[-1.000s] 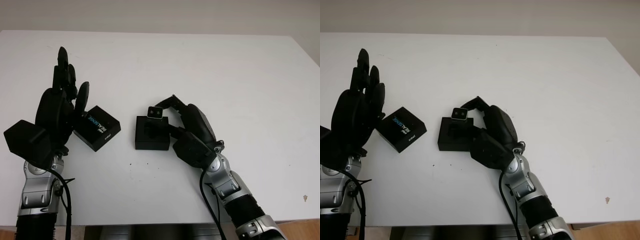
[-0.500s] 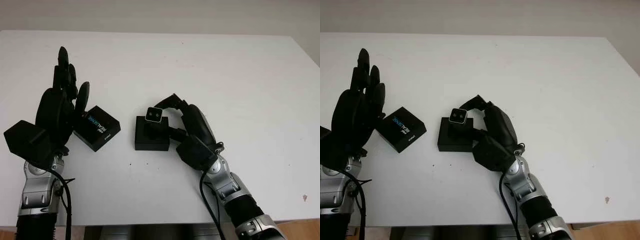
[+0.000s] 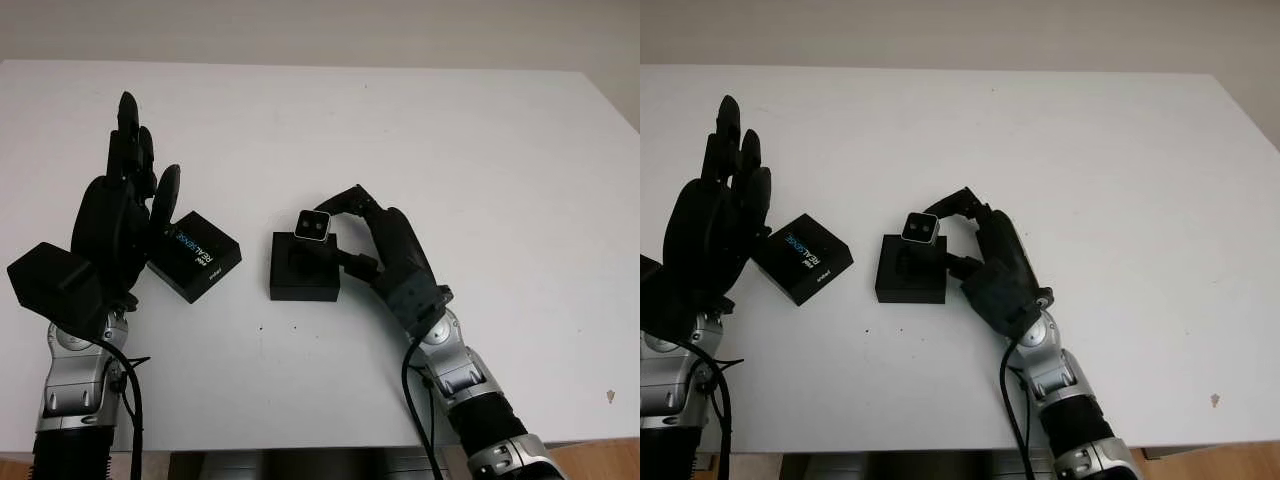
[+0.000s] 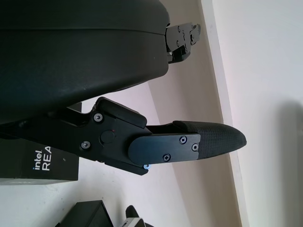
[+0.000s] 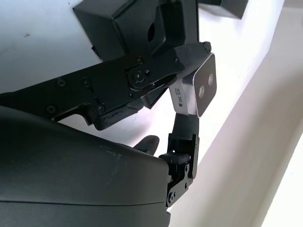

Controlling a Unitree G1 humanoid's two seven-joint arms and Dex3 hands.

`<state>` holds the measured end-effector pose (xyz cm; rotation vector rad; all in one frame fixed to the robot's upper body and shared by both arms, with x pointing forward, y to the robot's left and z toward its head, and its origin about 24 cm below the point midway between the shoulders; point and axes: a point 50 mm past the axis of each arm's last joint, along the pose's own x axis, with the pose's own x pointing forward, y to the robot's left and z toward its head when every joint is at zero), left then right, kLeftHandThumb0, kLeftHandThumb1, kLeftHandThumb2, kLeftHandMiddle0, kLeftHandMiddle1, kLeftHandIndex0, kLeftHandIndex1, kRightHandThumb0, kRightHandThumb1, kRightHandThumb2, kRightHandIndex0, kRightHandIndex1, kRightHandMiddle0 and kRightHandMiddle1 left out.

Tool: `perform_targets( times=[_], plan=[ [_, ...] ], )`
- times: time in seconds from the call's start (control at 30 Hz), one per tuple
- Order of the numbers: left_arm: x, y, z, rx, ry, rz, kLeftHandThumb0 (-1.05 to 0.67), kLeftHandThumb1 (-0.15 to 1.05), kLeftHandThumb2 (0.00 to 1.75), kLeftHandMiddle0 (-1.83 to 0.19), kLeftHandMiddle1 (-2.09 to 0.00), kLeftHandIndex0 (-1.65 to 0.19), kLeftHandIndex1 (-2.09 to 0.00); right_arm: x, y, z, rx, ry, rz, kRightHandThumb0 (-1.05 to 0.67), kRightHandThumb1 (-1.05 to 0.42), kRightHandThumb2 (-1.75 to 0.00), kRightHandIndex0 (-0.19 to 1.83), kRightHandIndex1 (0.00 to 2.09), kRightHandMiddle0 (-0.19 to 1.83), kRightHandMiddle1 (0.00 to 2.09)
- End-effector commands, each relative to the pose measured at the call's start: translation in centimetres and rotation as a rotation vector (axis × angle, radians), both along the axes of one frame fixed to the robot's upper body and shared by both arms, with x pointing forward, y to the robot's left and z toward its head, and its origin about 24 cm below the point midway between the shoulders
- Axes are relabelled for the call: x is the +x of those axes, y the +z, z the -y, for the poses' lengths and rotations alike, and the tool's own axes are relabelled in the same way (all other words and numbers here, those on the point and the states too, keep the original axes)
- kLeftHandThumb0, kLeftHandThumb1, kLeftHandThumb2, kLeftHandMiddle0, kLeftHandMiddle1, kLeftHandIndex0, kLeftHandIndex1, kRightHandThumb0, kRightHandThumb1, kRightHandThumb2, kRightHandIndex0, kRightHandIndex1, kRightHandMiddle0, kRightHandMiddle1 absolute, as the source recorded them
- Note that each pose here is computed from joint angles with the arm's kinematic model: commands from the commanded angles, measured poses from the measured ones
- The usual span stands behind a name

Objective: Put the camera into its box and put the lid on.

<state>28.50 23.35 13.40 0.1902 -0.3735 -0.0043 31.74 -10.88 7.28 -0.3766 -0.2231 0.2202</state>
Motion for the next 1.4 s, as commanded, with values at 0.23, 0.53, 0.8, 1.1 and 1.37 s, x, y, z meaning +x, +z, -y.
perform_targets(
  times=[0.23, 0.53, 0.8, 1.1, 1.37],
  plan=[
    [0.1, 0.5, 0.0, 0.011, 0.0, 0.018, -0.8, 1.05, 0.48, 0.19, -0.01, 0.19, 0.0, -0.7, 1.3, 0.4, 0.129, 0.075, -0.084, -0.49, -0.98, -0.05, 0.18, 0.47, 0.37, 1.52],
    [0.1, 0.6, 0.0, 0.012, 0.001, 0.015, -0.8, 1.05, 0.49, 0.19, -0.01, 0.19, 0.0, -1.5, 1.4, 0.1, 0.152, 0.119, -0.131, -0.52, -0.98, -0.06, 0.24, 0.32, 0.4, 1.49],
    [0.1, 0.7, 0.0, 0.014, 0.002, 0.017, -0.8, 1.05, 0.49, 0.19, -0.01, 0.19, 0.0, -1.7, 0.2, -0.6, 0.139, 0.107, -0.153, -0.51, -0.97, -0.05, 0.26, 0.3, 0.42, 1.52],
    [0.1, 0.6, 0.0, 0.013, 0.005, 0.012, -0.8, 1.05, 0.48, 0.19, -0.02, 0.19, 0.0, -1.2, -1.5, -1.2, 0.054, 0.079, -0.149, -0.52, -0.98, -0.05, 0.26, 0.32, 0.38, 1.57],
    [0.0, 0.6, -0.1, 0.015, -0.002, 0.014, -0.8, 1.05, 0.49, 0.19, 0.0, 0.19, 0.0, -0.9, -2.1, -1.2, 0.0, 0.084, -0.144, -0.48, -0.98, -0.05, 0.22, 0.32, 0.34, 1.57]
  ],
)
